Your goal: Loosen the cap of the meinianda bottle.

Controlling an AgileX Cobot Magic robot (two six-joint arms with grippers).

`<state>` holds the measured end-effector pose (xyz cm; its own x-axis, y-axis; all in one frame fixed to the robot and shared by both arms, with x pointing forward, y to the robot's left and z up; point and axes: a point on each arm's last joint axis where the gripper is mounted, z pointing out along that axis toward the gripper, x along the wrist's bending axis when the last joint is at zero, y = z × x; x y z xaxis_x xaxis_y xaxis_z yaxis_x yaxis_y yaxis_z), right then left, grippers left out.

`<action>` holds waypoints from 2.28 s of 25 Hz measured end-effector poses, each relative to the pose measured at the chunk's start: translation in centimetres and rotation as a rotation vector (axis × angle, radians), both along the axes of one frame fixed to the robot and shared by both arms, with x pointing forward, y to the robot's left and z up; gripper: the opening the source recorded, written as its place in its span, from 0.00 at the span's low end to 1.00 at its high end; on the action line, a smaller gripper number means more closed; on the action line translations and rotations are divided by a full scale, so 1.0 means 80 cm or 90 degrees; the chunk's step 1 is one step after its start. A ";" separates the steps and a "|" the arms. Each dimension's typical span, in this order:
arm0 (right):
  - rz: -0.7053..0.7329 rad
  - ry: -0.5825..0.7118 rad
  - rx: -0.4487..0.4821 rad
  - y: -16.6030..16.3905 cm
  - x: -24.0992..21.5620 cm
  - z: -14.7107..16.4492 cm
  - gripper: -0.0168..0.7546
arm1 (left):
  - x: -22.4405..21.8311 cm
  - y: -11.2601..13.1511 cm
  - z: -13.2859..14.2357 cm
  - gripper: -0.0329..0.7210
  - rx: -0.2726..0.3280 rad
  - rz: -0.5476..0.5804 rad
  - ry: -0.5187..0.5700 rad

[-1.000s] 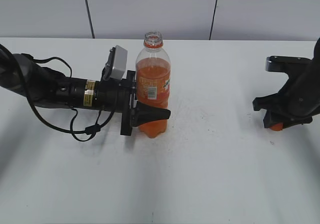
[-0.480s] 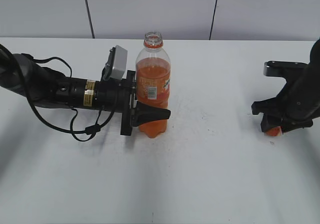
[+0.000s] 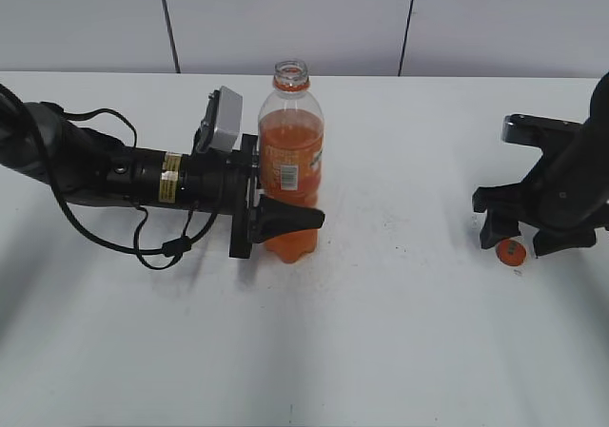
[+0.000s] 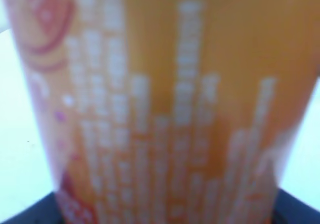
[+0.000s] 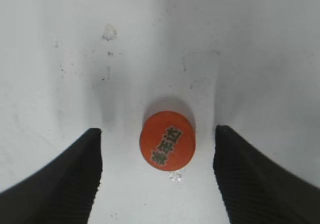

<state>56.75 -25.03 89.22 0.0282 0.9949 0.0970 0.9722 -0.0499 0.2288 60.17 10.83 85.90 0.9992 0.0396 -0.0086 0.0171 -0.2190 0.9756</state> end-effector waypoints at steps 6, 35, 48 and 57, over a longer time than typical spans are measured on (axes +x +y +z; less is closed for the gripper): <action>-0.013 0.005 0.012 0.002 -0.001 0.000 0.70 | -0.001 0.000 -0.001 0.85 0.007 -0.005 -0.001; -0.012 -0.119 0.046 0.005 0.001 0.113 0.68 | -0.008 0.022 0.143 0.83 -0.006 -0.006 -0.116; 0.003 -0.115 0.058 0.005 -0.016 0.171 0.68 | -0.063 0.035 0.296 0.83 -0.074 0.028 -0.143; 0.022 -0.157 0.062 0.002 -0.049 0.220 0.68 | -0.086 0.075 0.369 0.83 0.037 0.347 -0.104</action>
